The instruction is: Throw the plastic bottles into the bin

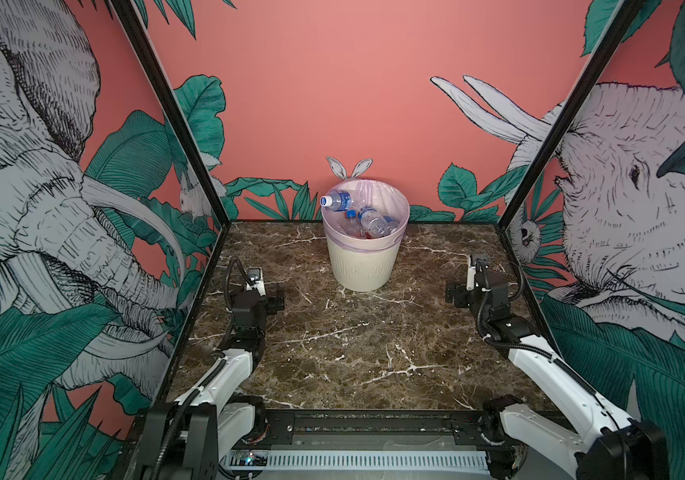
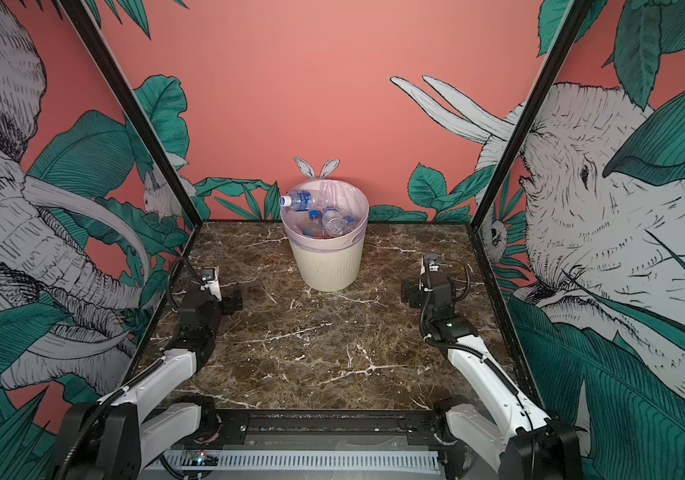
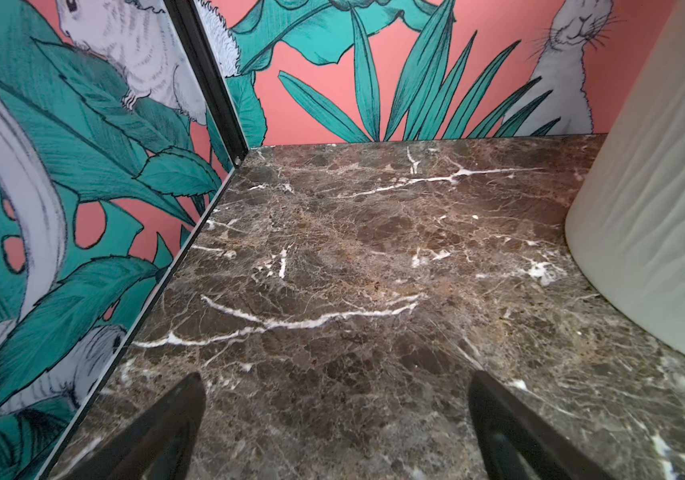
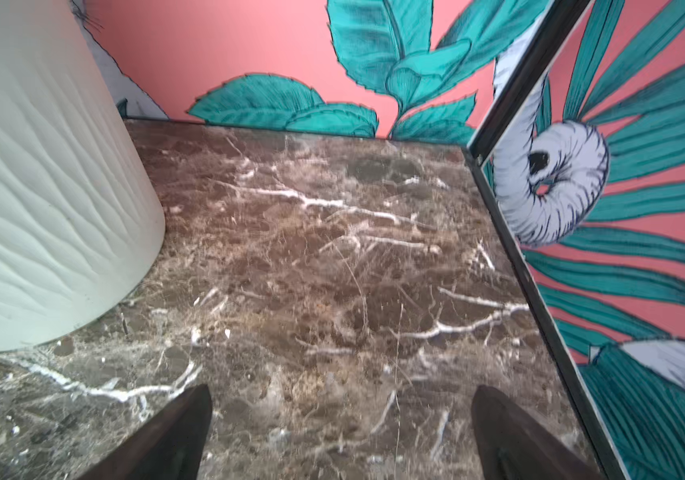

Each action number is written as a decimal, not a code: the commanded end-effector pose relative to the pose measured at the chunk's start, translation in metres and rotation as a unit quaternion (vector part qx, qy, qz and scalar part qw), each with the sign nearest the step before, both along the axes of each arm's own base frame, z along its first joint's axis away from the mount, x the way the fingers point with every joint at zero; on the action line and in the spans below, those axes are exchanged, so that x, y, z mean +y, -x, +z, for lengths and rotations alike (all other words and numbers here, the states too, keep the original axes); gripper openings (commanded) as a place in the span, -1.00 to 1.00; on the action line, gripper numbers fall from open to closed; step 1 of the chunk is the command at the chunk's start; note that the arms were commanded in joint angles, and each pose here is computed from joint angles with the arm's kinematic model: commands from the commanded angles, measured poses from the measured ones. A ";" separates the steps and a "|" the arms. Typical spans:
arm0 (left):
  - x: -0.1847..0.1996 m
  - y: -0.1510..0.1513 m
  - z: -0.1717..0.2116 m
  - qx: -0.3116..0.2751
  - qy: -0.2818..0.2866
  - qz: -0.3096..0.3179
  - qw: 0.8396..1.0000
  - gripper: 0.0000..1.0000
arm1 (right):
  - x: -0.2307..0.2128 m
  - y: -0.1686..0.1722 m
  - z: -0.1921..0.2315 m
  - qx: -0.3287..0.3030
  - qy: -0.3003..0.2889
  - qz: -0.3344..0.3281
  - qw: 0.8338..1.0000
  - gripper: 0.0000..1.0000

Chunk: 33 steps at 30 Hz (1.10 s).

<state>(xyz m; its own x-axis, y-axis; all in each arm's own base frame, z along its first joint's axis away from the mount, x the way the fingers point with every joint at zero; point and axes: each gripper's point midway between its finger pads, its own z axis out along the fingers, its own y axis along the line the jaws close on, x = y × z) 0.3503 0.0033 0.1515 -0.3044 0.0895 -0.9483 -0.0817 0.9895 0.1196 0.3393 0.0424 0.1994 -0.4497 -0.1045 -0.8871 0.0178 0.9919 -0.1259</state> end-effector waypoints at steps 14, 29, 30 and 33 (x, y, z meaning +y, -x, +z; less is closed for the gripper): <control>-0.014 -0.037 -0.036 -0.012 -0.028 -0.052 0.998 0.99 | 0.003 -0.007 -0.009 -0.052 0.032 0.026 0.998 0.98; -0.016 -0.051 -0.055 0.024 -0.027 -0.058 0.998 0.99 | -0.015 -0.017 -0.058 -0.055 0.090 -0.008 0.994 0.99; -0.016 -0.051 -0.056 0.029 -0.026 -0.060 0.997 0.99 | -0.016 -0.020 -0.060 -0.056 0.091 -0.008 0.994 0.99; -0.015 -0.051 -0.056 0.026 -0.027 -0.058 0.998 0.99 | -0.019 -0.028 -0.067 -0.062 0.082 -0.005 0.995 1.00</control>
